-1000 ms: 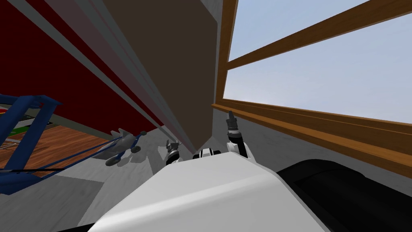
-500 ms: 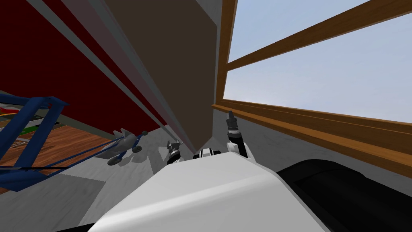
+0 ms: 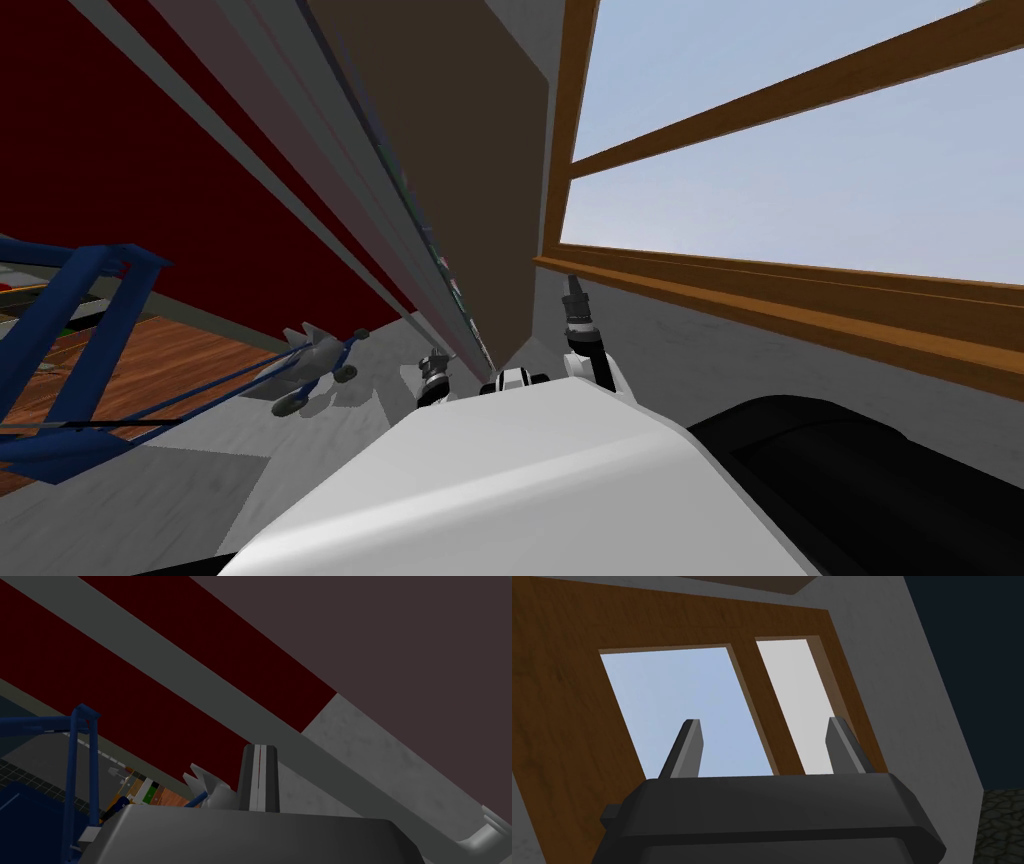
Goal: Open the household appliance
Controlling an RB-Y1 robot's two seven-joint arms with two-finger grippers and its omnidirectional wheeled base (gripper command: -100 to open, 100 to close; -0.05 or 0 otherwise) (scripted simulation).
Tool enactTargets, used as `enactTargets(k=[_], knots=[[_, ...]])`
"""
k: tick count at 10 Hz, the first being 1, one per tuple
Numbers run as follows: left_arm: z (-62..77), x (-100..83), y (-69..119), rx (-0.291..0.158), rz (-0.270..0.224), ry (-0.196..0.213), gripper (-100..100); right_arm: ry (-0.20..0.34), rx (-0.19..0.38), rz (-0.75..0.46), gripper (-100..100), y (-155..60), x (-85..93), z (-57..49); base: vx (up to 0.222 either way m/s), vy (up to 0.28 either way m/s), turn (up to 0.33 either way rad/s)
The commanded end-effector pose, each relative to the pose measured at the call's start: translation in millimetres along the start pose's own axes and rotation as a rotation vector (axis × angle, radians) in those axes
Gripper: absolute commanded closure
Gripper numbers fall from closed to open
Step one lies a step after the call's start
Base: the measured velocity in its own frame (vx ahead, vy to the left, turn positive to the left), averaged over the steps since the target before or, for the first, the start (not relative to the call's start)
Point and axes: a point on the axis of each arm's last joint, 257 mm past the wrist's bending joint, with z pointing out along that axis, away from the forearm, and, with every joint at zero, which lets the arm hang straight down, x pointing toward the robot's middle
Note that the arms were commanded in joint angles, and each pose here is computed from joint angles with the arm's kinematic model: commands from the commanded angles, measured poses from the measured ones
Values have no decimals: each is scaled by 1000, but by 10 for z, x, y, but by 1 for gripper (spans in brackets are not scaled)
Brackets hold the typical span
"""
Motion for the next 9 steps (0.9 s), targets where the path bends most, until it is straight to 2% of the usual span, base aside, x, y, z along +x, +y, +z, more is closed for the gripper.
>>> enactTargets(k=[1,2,3,5,6,8,9], knots=[[84,154,-18,-6,-7,47,100,0,0,0,0,0,0,0,-133,297,-102],[92,207,9,-18,-8,66,100,0,0,0,0,0,0,0,-116,330,-122],[92,207,9,-18,-8,66,100,0,0,0,0,0,0,0,-85,259,-75],[102,310,66,-45,-10,104,100,0,0,0,0,1,0,0,-121,270,-146],[102,310,66,-45,-10,104,100,0,0,0,0,0,0,0,-97,250,-74],[103,408,126,-72,-12,141,100,0,0,0,0,0,0,0,-100,280,-105],[103,408,126,-72,-12,141,100,0,0,0,0,0,0,0,-125,295,-101]])
